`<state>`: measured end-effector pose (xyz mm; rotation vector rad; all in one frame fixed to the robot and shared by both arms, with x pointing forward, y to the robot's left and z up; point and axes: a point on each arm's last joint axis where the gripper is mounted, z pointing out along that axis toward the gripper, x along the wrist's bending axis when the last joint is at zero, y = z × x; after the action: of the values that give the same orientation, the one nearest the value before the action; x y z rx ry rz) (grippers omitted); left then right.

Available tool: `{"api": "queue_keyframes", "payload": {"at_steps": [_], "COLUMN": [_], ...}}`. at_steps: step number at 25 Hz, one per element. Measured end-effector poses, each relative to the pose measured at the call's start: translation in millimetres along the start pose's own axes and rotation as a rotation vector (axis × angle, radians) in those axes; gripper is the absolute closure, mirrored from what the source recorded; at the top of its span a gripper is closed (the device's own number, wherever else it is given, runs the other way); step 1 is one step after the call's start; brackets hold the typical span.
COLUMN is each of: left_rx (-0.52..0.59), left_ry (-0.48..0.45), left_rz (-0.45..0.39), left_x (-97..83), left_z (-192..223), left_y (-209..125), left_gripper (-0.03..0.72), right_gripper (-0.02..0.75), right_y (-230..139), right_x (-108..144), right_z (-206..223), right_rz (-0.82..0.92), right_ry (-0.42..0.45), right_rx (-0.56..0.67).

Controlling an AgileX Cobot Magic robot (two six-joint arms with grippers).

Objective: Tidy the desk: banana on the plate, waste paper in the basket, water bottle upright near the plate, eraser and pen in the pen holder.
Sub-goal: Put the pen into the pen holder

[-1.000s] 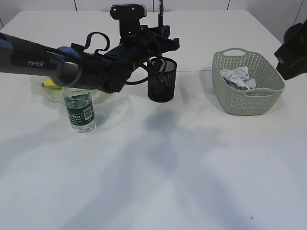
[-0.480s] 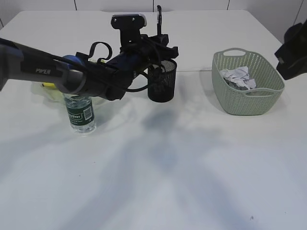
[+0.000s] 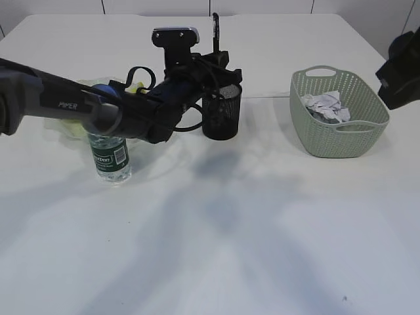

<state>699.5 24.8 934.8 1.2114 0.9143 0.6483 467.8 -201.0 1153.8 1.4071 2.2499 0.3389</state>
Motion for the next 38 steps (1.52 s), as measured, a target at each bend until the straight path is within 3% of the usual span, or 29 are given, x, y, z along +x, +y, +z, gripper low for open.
{"api": "queue_keyframes", "payload": {"at_steps": [28,38], "left_rx": [-0.049,-0.042], "left_ry": [-0.007,0.0], "left_rz": [0.002,0.021], "left_x": [3.5,14.6], "left_z": [7,7], "left_y": [-3,-5], "left_gripper": [0.668,0.668], "right_gripper": [0.373,0.374], "right_y": [0,0], "right_x": [-1,-1], "right_z": [0,0], "right_rz": [-0.012,-0.012], "right_ry": [-0.012,-0.014], "right_rx": [-0.001,-0.001]}}
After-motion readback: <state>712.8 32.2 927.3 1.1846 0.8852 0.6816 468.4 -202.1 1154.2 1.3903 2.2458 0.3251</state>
